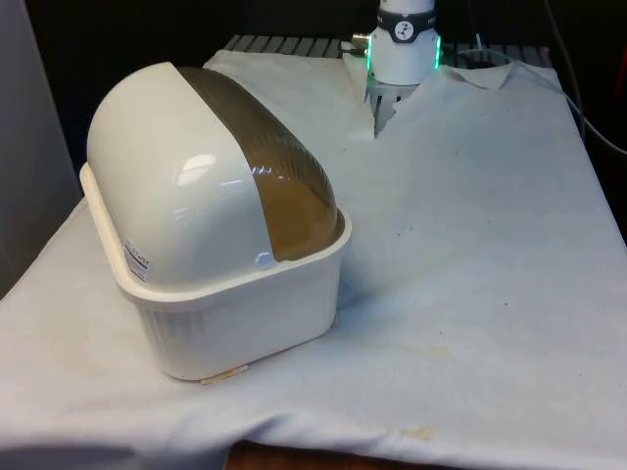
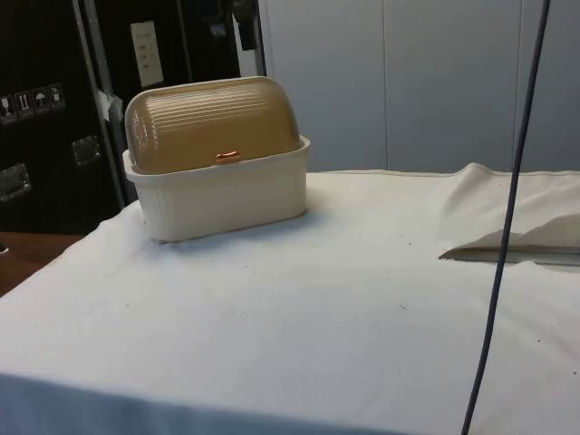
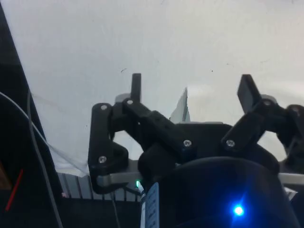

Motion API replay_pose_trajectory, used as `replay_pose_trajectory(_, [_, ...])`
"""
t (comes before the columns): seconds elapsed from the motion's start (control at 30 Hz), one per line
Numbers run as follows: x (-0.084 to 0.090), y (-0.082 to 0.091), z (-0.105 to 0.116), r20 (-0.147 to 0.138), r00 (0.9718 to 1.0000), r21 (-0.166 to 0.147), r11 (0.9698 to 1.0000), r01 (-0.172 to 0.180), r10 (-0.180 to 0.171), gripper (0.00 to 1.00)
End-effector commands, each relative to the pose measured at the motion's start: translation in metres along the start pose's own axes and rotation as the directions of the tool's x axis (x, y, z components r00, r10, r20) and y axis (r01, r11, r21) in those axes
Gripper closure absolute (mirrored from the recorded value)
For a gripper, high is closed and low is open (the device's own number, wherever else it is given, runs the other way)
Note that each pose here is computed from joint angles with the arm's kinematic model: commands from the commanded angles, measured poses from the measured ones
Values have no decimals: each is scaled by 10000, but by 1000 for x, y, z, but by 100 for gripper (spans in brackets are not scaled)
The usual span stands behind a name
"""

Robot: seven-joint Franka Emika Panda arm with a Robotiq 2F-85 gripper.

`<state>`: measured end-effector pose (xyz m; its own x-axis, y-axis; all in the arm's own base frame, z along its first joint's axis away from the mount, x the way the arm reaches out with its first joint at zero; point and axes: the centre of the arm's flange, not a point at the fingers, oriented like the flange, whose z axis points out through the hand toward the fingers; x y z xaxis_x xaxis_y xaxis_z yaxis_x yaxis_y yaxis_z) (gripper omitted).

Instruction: Open the lid, then close it.

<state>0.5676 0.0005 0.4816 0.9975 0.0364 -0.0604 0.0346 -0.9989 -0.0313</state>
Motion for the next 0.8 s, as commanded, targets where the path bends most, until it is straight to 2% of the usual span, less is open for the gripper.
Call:
replay_pose_trajectory(0.0, [0, -1, 0, 2, 10000, -20, 10000, -24, 24, 9])
replay_pose_trajectory(0.2, [0, -1, 0, 0, 10000, 0, 10000, 0, 0, 43])
replay_pose_trajectory(0.23, [0, -2, 0, 3, 10000, -30, 10000, -12, 12, 43])
replay_pose_trajectory(0.27, [0, -2, 0, 3, 10000, -30, 10000, -12, 12, 55])
replay_pose_trajectory(0.47, [0, -3, 0, 3, 10000, -30, 10000, -12, 12, 87])
replay_pose_trajectory(0.5, [0, -3, 0, -7, 10000, -30, 10000, -11, 11, 100])
replay_pose_trajectory(0.77, [0, -9, -2, -164, 9998, -16, 9999, 103, -103, 100])
